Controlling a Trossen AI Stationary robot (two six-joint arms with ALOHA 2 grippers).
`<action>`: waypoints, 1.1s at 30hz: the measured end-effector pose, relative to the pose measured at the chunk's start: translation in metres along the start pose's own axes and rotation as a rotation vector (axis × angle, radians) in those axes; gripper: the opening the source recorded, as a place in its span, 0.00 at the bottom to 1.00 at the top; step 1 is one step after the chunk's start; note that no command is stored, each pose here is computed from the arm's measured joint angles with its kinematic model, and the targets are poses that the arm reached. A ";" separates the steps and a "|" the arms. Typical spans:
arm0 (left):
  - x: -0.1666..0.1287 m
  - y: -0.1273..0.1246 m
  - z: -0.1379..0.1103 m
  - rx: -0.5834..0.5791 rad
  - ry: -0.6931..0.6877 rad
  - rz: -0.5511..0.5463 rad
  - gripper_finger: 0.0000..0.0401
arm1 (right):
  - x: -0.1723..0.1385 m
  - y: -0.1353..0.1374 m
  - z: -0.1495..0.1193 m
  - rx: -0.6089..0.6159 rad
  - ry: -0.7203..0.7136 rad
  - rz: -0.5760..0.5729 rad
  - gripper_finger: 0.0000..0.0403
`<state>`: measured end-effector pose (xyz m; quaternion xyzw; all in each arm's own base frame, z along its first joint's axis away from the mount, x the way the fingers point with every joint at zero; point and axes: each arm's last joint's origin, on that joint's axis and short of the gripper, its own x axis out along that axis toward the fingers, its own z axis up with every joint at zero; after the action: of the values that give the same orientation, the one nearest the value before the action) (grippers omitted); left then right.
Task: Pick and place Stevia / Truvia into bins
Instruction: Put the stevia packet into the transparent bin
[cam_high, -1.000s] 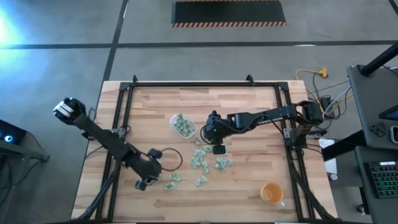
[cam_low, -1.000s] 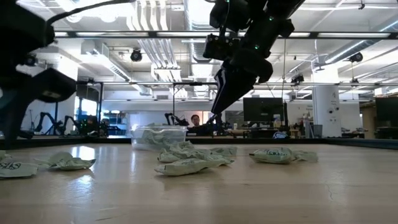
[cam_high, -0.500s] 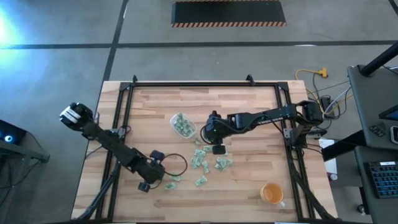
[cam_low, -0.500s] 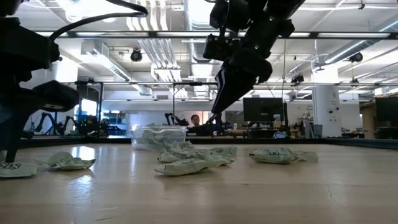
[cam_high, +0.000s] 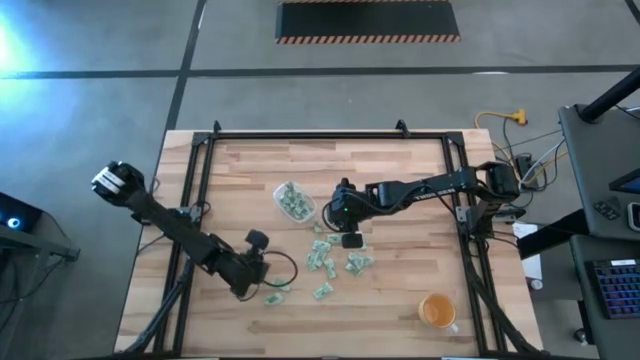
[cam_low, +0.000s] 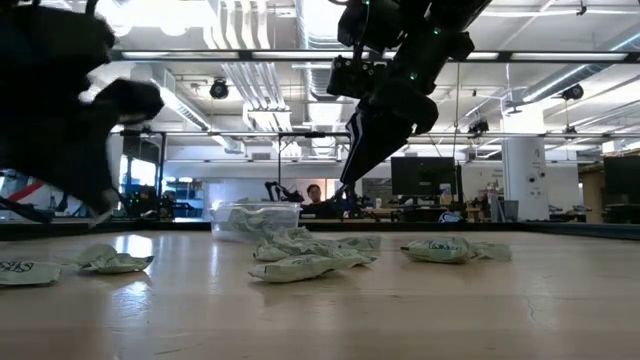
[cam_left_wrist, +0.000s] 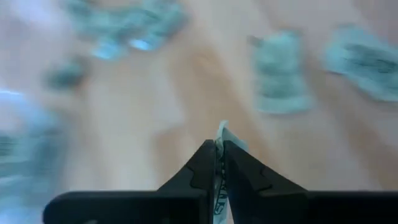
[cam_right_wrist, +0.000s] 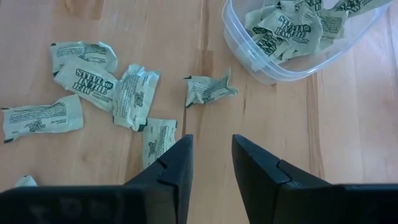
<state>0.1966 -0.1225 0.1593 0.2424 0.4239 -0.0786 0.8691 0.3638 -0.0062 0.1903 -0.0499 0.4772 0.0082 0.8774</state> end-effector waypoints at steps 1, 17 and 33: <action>-0.002 0.004 0.001 0.024 -0.007 0.054 0.02 | 0.000 0.000 0.000 0.000 0.000 0.000 0.25; -0.032 0.105 0.003 -0.001 -0.075 0.563 0.02 | 0.000 0.000 0.000 -0.007 -0.007 -0.002 0.23; -0.004 0.175 -0.021 -0.097 -0.128 0.543 0.02 | 0.001 0.000 0.001 -0.032 -0.031 -0.006 0.19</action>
<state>0.2390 0.0397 0.2130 0.2998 0.2911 0.1626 0.8938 0.3655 -0.0064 0.1900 -0.0653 0.4631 0.0142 0.8838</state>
